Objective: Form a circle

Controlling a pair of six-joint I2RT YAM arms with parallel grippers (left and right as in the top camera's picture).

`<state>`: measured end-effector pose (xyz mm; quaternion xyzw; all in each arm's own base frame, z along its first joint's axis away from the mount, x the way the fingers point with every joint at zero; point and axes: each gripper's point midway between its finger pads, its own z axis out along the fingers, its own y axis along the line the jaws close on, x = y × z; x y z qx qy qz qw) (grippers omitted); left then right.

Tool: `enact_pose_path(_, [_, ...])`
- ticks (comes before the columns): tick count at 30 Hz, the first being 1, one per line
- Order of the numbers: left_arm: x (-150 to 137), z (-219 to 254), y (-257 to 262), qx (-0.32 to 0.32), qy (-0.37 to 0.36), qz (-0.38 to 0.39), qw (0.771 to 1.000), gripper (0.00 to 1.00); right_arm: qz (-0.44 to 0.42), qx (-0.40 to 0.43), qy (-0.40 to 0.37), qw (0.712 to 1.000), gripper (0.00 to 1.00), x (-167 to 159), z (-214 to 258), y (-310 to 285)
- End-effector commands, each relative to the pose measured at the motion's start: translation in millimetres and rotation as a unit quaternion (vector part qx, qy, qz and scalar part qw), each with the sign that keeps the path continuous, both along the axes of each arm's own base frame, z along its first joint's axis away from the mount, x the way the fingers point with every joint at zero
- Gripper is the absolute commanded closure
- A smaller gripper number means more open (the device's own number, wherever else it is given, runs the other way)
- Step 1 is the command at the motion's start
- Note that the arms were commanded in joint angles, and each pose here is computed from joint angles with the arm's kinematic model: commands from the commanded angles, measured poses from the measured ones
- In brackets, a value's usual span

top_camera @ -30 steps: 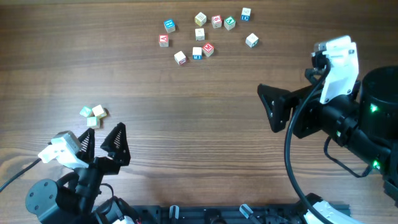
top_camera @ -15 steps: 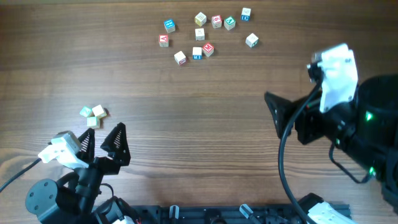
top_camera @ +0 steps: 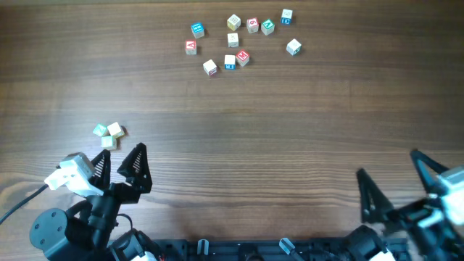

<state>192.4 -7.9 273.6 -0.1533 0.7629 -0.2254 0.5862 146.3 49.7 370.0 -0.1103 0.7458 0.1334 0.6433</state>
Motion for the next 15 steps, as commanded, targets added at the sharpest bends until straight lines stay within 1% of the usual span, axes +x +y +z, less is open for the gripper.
enact_pose_path(1, [0, -1, 0, 0.001, 0.000, -0.001, 1.000, 0.00, -0.031, -0.071, -0.033, 0.996, 0.00, 35, -50, 5])
enact_pose_path(6, [0, -1, 0, 0.001, 0.000, -0.001, 1.000, 0.00, -0.018, -0.056, -0.086, 0.995, 0.00, 74, -85, 13])
enact_pose_path(8, [0, -1, 0, 0.001, 0.000, -0.001, 1.000, 0.00, -0.019, -0.053, -0.103, 0.993, 0.00, 83, -95, 9])
enact_pose_path(11, [0, -1, 0, 0.001, 0.000, -0.001, 1.000, 0.00, -0.017, -0.054, -0.127, 0.990, 0.00, 90, -104, 2])
enact_pose_path(15, [0, -1, 0, 0.001, 0.000, -0.001, 1.000, 0.00, -0.037, -0.060, -0.163, 0.984, 0.00, 90, -105, -7])
